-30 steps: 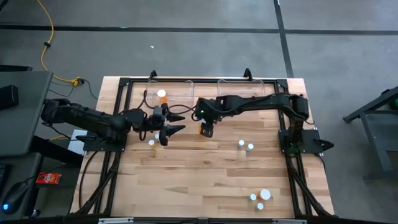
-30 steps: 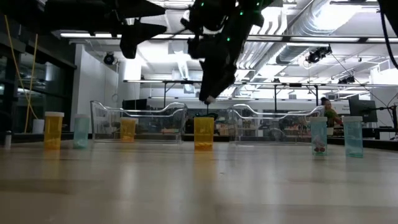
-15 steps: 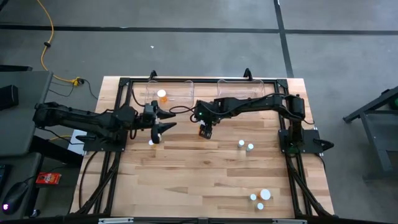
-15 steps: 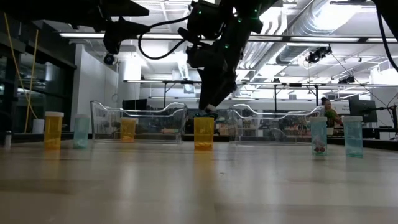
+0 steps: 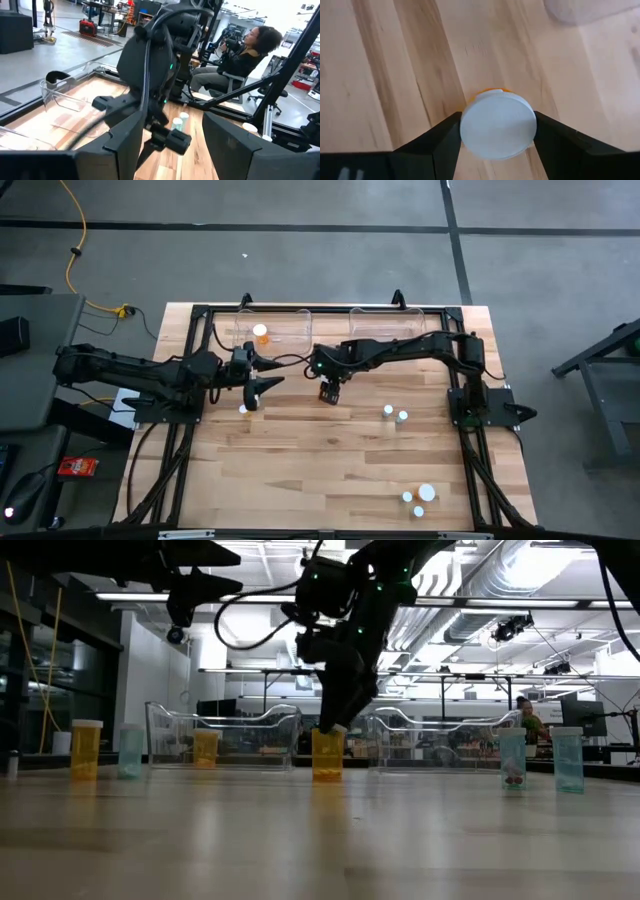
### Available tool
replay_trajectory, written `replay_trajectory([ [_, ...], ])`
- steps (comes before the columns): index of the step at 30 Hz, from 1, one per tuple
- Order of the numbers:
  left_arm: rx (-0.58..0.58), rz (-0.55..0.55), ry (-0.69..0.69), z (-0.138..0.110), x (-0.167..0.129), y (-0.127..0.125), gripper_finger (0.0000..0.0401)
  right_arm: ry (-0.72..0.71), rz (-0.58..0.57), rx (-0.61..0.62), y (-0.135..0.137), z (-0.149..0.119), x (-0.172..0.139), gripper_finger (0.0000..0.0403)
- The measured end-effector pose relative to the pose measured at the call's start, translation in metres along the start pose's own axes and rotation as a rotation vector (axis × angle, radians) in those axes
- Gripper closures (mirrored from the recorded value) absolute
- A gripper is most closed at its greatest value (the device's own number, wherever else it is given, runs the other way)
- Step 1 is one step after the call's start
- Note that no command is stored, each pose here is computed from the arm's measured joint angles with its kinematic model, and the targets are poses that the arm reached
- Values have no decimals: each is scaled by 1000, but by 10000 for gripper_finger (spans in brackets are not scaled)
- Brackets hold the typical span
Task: Pick and place medicine bottles into bin by pill shape (circle, oval)
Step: Put the top orange capsule bottle into the left transparent bin
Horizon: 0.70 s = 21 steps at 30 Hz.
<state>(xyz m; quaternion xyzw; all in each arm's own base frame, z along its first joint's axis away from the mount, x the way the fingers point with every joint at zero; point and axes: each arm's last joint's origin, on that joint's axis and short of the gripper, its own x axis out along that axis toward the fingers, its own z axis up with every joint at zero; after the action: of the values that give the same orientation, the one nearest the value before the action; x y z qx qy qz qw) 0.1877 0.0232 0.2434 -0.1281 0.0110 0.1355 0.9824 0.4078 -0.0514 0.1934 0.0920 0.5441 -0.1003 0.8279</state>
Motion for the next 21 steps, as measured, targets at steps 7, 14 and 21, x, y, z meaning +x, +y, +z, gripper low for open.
replay_trajectory([
  [7, 0, -1, -3, 0, 0, 0, 206, -8, -35, -20, -1, 1, 4, 182],
  [14, 0, -2, -2, 0, 0, 0, 206, -28, -34, -27, 0, 7, -2, 182],
  [21, -8, 11, 42, -7, 5, 1, 206, 9, -35, -24, -2, 8, 2, 182],
])
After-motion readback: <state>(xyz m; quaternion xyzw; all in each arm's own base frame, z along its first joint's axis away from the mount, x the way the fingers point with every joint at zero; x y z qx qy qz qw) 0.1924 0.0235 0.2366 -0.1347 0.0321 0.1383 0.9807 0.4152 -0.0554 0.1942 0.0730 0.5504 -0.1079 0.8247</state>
